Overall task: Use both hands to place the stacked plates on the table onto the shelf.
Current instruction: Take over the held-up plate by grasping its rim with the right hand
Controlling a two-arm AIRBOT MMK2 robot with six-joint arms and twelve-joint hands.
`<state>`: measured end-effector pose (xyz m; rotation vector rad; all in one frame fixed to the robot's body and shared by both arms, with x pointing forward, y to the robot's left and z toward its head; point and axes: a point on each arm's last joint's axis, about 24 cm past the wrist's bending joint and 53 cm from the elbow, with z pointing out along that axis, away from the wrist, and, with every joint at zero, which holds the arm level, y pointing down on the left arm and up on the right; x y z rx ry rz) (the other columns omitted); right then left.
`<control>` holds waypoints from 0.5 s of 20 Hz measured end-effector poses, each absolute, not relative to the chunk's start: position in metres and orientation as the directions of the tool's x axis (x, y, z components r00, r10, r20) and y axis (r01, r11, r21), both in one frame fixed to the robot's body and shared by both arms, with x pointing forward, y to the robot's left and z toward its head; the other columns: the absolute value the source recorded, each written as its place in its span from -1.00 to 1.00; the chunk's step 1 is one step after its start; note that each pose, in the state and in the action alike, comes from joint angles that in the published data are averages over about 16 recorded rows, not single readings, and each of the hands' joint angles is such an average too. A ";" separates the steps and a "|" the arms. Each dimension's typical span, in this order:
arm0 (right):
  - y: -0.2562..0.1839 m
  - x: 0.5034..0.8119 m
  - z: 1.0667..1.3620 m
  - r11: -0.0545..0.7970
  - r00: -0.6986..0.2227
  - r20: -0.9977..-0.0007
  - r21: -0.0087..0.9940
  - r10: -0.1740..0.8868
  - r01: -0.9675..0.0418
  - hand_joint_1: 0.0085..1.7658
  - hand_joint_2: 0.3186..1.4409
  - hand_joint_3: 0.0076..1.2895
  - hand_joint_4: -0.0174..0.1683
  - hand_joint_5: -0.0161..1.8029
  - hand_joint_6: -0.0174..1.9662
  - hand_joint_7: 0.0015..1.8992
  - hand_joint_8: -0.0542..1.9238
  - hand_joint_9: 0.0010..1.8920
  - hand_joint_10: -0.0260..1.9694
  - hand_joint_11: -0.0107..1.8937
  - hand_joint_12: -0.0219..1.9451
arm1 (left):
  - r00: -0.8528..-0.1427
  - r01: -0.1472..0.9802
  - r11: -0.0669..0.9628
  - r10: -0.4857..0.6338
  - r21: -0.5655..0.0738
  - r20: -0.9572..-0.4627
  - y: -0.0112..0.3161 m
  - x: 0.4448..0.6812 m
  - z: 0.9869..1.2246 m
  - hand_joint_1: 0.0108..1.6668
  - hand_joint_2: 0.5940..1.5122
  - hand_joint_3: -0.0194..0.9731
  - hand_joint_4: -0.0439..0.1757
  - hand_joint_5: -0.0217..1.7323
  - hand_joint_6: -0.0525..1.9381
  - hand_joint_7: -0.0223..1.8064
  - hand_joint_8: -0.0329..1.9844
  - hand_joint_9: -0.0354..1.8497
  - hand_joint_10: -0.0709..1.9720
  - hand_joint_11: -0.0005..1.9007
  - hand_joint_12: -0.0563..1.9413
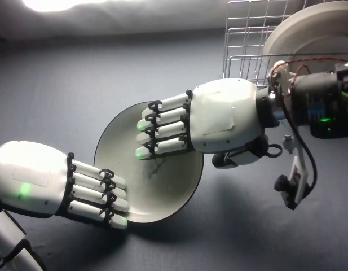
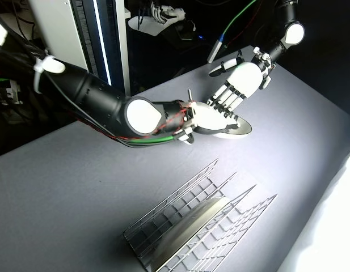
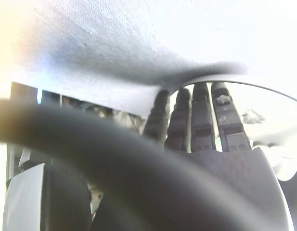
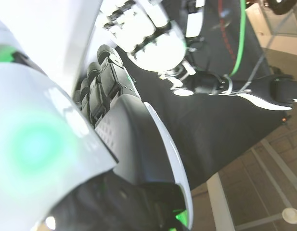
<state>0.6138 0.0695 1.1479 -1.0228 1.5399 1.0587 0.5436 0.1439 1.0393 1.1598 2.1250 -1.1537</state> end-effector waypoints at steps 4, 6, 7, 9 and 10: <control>0.078 0.620 1.144 0.266 -0.173 -0.979 0.139 -0.110 -0.954 0.31 0.36 -0.97 -0.74 -0.90 -0.95 -0.92 -0.93 -0.94 -0.96 -0.98 -0.69 | -0.542 0.841 0.295 0.459 -0.454 -0.704 0.144 0.544 1.039 -0.99 0.11 -0.92 -0.55 -0.95 -0.93 -0.99 -0.99 -0.95 -0.95 -0.98 -0.97; 0.082 0.621 1.144 0.264 -0.171 -0.979 0.137 -0.109 -0.955 0.31 0.37 -0.97 -0.75 -0.88 -0.95 -0.90 -0.93 -0.93 -0.96 -0.98 -0.65 | -0.542 0.841 0.295 0.459 -0.454 -0.704 0.144 0.544 1.039 -0.99 0.11 -0.92 -0.55 -0.95 -0.93 -0.99 -0.99 -0.95 -0.95 -0.98 -0.97; 0.084 0.622 1.143 0.262 -0.170 -0.979 0.137 -0.108 -0.955 0.31 0.37 -0.97 -0.75 -0.87 -0.95 -0.89 -0.93 -0.92 -0.96 -0.98 -0.62 | -0.542 0.841 0.295 0.459 -0.454 -0.704 0.144 0.544 1.039 -0.99 0.11 -0.92 -0.55 -0.95 -0.93 -0.99 -0.99 -0.95 -0.95 -0.98 -0.97; 0.087 0.622 1.143 0.259 -0.168 -0.980 0.136 -0.107 -0.956 0.31 0.39 -0.97 -0.75 -0.85 -0.95 -0.87 -0.93 -0.90 -0.96 -0.98 -0.57 | -0.542 0.841 0.295 0.459 -0.454 -0.704 0.144 0.544 1.039 -0.99 0.11 -0.92 -0.55 -0.95 -0.93 -0.99 -0.99 -0.95 -0.95 -0.98 -0.97; 0.088 0.622 1.143 0.258 -0.168 -0.980 0.136 -0.107 -0.957 0.31 0.39 -0.97 -0.75 -0.84 -0.95 -0.86 -0.93 -0.88 -0.96 -0.98 -0.53 | -0.542 0.841 0.295 0.459 -0.454 -0.704 0.144 0.544 1.039 -0.99 0.11 -0.92 -0.55 -0.95 -0.93 -0.99 -0.99 -0.95 -0.95 -0.98 -0.97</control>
